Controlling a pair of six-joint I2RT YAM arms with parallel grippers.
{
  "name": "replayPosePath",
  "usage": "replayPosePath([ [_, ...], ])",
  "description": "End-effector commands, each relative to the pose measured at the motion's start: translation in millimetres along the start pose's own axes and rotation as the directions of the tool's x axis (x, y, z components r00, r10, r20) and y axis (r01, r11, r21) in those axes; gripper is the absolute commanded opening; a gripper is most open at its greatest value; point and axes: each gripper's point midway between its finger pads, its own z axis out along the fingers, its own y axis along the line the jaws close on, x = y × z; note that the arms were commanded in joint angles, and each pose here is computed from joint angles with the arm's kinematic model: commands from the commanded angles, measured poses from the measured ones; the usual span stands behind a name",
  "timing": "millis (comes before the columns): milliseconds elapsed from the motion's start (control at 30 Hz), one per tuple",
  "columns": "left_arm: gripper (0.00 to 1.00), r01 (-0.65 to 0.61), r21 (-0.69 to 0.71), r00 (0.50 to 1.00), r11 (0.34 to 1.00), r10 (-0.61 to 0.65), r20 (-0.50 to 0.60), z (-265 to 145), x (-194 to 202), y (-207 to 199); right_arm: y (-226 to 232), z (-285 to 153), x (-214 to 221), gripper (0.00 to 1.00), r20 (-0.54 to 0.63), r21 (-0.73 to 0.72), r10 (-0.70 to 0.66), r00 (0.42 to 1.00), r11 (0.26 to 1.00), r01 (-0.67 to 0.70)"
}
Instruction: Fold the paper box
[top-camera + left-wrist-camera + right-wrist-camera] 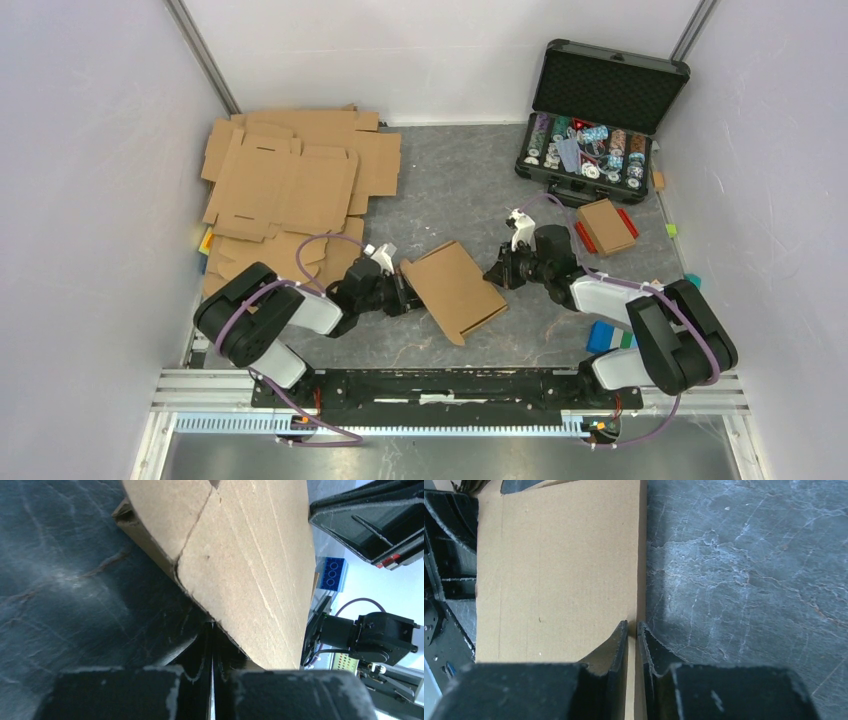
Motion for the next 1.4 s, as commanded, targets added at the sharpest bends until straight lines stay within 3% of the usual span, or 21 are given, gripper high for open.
replayPosePath([
  [0,0.02,-0.035,0.169,0.998,0.985,0.026,0.051,8.3,-20.3,-55.2,-11.3,-3.8,40.4,0.17,-0.112,0.037,0.060,0.992,0.998,-0.056],
  [167,0.02,-0.065,0.218,0.996,0.974,0.050,0.075,7.5,-29.4,-76.0,-14.0,-8.5,31.9,0.18,-0.071,0.041,0.076,0.995,0.996,-0.073],
  [333,0.02,-0.095,0.240,0.993,0.966,0.075,0.090,8.0,-40.0,-92.4,-12.8,-11.2,24.6,0.28,-0.048,0.030,0.089,0.995,0.996,-0.088],
  [533,0.02,-0.123,0.276,0.990,0.953,0.098,0.102,12.0,-51.5,-111.6,-14.1,-17.3,5.5,0.29,0.005,0.048,0.080,0.997,0.996,-0.080],
  [800,0.02,-0.166,0.321,0.984,0.932,0.136,0.114,21.2,-65.3,-140.7,-13.1,-17.0,0.0,0.35,-0.016,0.047,0.065,0.998,0.997,-0.064],
  [1067,0.04,-0.208,0.320,0.978,0.924,0.202,0.053,44.8,-52.8,-159.8,-13.3,-16.5,1.5,0.38,-0.017,0.045,0.065,0.998,0.997,-0.064],
  [1233,0.09,-0.216,0.286,0.976,0.934,0.212,0.046,47.0,-51.2,-152.4,-9.6,-18.9,-9.1,0.45,0.012,0.037,0.041,0.999,0.998,-0.042],
  [1367,0.20,-0.223,0.280,0.975,0.934,0.219,0.046,44.7,-51.5,-153.5,-5.5,-22.2,-20.8,0.48,0.035,0.043,0.008,0.999,0.999,-0.009],
])
